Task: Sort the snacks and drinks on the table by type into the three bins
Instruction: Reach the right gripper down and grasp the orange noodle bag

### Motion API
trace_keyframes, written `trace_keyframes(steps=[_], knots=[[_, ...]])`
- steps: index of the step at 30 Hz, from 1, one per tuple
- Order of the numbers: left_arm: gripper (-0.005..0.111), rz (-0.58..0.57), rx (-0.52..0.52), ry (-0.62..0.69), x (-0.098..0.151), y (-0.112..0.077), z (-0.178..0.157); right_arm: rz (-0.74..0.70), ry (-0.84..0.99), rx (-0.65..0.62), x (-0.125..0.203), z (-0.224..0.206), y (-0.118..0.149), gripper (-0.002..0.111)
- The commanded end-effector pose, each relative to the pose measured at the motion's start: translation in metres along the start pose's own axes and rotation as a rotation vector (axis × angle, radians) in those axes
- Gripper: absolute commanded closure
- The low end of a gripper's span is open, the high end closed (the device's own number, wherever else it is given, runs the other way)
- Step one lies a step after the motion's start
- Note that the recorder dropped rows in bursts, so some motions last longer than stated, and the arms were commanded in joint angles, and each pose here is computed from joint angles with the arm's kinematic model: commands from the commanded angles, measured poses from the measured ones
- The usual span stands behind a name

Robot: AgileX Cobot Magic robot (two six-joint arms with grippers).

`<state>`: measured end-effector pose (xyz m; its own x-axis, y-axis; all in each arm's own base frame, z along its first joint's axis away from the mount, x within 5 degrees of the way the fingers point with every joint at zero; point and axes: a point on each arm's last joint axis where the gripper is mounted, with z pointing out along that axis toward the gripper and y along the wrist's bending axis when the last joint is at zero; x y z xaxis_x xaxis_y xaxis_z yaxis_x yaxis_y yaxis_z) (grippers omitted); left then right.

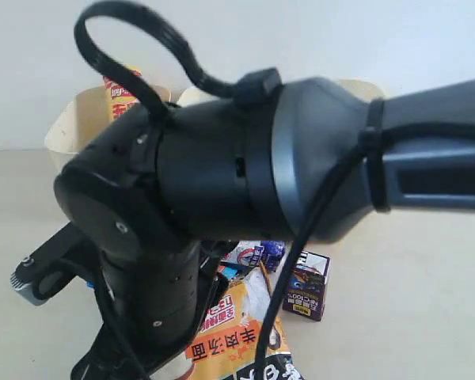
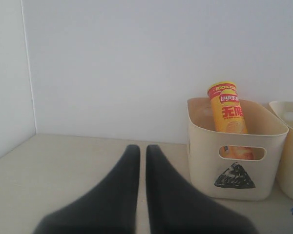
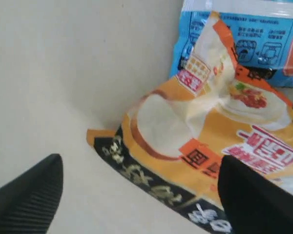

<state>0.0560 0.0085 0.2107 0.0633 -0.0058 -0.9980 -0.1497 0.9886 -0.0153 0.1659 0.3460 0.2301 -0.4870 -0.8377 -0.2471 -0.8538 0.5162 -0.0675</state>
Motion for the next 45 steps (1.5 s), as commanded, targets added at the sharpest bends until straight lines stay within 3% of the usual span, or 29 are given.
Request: trace_keyframes(steps=[1,6,9,13,17,31,32,38,45], knots=[[0.102,-0.013,-0.005,-0.007,-0.001,0.000,0.000,0.097,-0.127,-0.031,-0.003,0.005,0.003,0.023],[0.102,-0.013,-0.005,-0.007,-0.001,0.000,0.000,0.289,-0.134,0.002,-0.003,0.006,-0.001,0.018],[0.102,-0.013,-0.005,-0.007,-0.001,0.000,0.000,0.406,-0.106,0.130,0.000,0.014,-0.003,0.018],[0.102,-0.013,-0.005,-0.007,-0.001,0.000,0.000,0.409,-0.066,0.339,0.002,0.032,0.011,0.018],[0.102,-0.013,-0.005,-0.007,-0.001,0.000,0.000,0.434,-0.084,0.402,-0.002,0.051,0.026,0.018],[0.102,-0.013,-0.005,-0.007,-0.001,0.000,0.000,0.431,0.011,0.540,-0.001,0.096,0.025,0.020],[0.102,-0.013,-0.005,-0.007,-0.001,0.000,0.000,0.426,0.014,0.538,-0.001,0.096,0.025,0.024],[0.102,-0.013,-0.005,-0.007,-0.001,0.000,0.000,0.418,-0.008,0.513,-0.004,0.080,0.025,0.105],[0.102,-0.013,-0.005,-0.007,-0.001,0.000,0.000,0.365,-0.135,0.334,-0.005,-0.022,0.020,0.107]])
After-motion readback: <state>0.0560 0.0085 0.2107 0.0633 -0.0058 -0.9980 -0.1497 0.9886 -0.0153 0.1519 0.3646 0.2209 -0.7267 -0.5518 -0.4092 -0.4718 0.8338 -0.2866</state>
